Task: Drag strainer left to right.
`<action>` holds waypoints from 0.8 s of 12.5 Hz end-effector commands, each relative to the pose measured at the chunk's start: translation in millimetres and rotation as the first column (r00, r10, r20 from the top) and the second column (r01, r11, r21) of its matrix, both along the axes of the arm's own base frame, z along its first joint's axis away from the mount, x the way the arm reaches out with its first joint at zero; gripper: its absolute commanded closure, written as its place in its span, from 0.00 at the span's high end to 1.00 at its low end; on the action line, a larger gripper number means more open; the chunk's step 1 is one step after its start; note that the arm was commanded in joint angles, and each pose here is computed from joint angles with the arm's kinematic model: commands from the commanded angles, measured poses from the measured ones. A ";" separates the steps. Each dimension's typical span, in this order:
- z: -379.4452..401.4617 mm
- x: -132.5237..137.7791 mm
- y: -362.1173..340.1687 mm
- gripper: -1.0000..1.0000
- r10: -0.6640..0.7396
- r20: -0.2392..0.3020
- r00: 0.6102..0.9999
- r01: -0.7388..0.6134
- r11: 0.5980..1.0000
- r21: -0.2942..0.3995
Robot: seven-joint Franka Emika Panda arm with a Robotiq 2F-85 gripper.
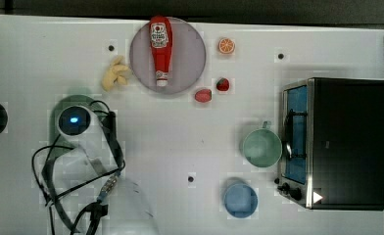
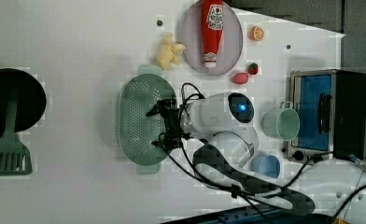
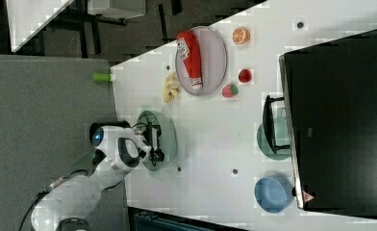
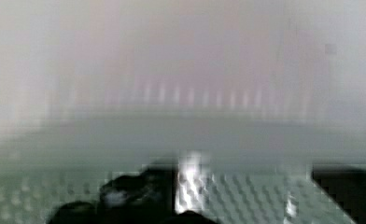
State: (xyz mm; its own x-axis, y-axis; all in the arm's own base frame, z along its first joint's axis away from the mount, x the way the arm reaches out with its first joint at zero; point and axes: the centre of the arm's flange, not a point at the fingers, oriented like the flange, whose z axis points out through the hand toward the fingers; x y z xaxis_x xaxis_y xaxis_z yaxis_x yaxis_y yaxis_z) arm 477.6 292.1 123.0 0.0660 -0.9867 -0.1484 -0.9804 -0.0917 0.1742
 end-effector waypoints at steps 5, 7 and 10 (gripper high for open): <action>23.6 16.3 -35.7 1.00 -0.087 0.075 0.993 0.090 0.995 -0.037; 27.0 15.1 -61.6 1.00 -0.109 0.081 0.991 0.115 0.991 -0.067; 31.3 8.6 -102.2 1.00 -0.136 0.082 0.987 0.145 0.984 -0.107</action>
